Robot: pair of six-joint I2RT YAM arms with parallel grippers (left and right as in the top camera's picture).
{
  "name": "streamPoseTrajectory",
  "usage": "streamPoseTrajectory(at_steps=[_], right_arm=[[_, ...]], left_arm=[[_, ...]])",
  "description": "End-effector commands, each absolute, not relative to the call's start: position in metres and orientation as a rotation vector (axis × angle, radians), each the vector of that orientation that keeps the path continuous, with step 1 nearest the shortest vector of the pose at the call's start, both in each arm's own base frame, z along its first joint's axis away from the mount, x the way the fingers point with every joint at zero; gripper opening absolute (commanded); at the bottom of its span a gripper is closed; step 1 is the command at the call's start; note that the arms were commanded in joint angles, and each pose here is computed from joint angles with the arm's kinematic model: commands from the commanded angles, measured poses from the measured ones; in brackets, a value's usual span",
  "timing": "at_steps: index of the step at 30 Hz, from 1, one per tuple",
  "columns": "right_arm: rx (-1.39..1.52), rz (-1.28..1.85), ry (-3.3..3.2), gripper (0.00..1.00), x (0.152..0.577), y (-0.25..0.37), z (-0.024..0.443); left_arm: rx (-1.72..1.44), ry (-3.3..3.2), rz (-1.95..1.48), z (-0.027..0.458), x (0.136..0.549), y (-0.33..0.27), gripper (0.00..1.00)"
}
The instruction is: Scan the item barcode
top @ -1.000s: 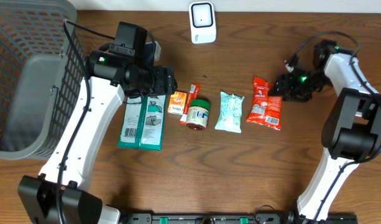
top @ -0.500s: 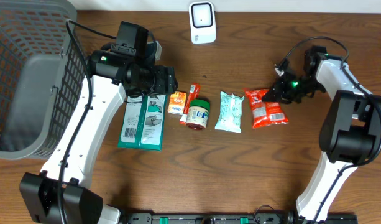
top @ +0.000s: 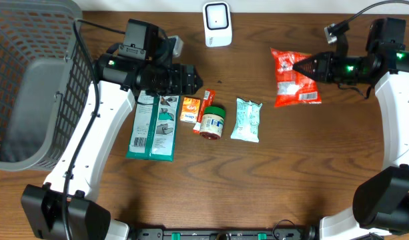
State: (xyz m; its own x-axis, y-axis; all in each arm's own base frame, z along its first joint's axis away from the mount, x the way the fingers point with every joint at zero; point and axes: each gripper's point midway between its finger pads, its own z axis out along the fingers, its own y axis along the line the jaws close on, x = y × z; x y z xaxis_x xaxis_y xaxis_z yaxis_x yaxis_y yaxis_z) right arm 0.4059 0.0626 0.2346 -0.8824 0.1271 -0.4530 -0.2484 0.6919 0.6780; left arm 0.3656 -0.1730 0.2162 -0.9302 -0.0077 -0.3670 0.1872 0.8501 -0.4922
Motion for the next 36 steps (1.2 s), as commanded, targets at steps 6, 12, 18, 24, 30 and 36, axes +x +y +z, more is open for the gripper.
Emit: streamPoseTrajectory(at_steps=[6, 12, 18, 24, 30, 36], right_arm=[[-0.331, 1.569, 2.199, 0.01, 0.376, 0.152, 0.299], [-0.453, 1.609, 2.184, 0.01, 0.367, 0.191, 0.304], [-0.458, 1.628, 2.181, 0.01, 0.368, 0.206, 0.309], [-0.455, 1.68, 2.18, 0.01, 0.366, 0.226, 0.318], [-0.441, 1.636, 2.188, 0.1, 0.371, 0.224, 0.315], [-0.464, 1.59, 2.155, 0.66, 0.377, 0.207, 0.313]], left_arm=[[0.576, 2.37, -1.345, 0.269, 0.335, -0.259, 0.82], [0.662, 2.307, -1.364, 0.277, 0.328, -0.282, 0.81], [0.668, 2.302, -1.372, 0.278, 0.327, -0.286, 0.61], [0.682, 2.263, -1.365, 0.283, 0.331, -0.288, 0.6], [0.63, 2.304, -1.388, 0.281, 0.33, -0.288, 0.2], [0.623, 2.321, -1.561, 0.289, 0.313, -0.283, 0.13]])
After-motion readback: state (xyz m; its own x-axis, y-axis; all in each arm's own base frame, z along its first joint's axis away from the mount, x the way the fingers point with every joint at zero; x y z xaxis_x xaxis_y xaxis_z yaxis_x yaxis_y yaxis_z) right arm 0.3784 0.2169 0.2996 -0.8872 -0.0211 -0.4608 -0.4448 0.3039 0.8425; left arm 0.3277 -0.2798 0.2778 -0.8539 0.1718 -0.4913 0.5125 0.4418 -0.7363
